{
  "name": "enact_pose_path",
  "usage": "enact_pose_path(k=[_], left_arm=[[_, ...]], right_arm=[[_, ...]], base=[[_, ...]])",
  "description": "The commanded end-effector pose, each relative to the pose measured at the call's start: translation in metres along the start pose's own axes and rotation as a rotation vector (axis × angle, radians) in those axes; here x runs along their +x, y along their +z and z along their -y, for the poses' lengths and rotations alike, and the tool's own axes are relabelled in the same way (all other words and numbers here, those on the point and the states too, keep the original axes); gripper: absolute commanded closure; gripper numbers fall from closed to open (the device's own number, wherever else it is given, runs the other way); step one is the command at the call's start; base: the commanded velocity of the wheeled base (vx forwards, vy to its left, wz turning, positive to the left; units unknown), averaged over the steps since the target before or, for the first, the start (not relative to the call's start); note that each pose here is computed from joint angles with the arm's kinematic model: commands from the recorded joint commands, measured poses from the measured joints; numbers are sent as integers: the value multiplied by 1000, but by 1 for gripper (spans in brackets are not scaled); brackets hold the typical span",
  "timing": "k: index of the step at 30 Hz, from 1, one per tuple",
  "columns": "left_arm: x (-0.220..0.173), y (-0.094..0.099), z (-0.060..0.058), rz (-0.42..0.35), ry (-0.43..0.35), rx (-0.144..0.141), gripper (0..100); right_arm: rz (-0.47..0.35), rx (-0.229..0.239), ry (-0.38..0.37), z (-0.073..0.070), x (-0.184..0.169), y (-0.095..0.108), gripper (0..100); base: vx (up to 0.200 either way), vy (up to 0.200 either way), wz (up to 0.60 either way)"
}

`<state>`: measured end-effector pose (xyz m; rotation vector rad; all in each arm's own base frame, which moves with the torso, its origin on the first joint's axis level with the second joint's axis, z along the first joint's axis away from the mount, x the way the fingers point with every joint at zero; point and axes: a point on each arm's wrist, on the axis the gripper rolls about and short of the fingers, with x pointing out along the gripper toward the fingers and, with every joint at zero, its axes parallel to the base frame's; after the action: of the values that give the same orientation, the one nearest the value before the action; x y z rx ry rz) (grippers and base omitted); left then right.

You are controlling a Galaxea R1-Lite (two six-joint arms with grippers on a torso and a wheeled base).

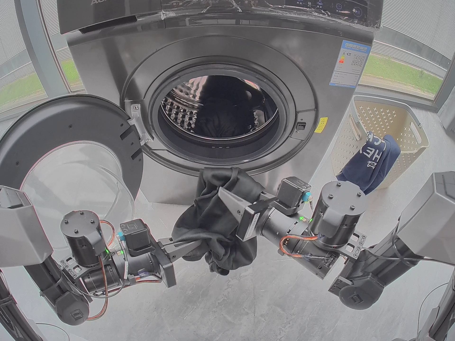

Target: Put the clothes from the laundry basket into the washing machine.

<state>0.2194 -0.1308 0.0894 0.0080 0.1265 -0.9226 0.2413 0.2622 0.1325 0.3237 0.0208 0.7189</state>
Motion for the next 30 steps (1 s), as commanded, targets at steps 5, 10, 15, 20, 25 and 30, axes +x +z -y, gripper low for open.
enact_pose_path(k=[5, 10, 15, 20, 25, 30], left_arm=[[7, 21, -4, 93, 18, -15, 100], [16, 29, -10, 139, 76, -33, 100], [22, 40, -15, 195, 120, -58, 100], [28, 50, -20, 246, 176, -65, 100], [31, 58, -22, 281, 202, -57, 100], [32, 62, -22, 301, 208, -52, 100]], right_arm=[[-71, -102, -56, 22, -3, -28, 0], [-68, -153, -84, 36, -9, -36, 0], [-108, -169, -99, 43, -17, -47, 0], [-160, -171, -62, 42, -26, -53, 0], [-258, -175, -55, 45, -45, -69, 0], [-275, -176, -57, 47, -43, -77, 0]], base=[[0, 0, 0], [0, 0, 0], [0, 0, 0], [0, 0, 0], [0, 0, 0], [0, 0, 0]])
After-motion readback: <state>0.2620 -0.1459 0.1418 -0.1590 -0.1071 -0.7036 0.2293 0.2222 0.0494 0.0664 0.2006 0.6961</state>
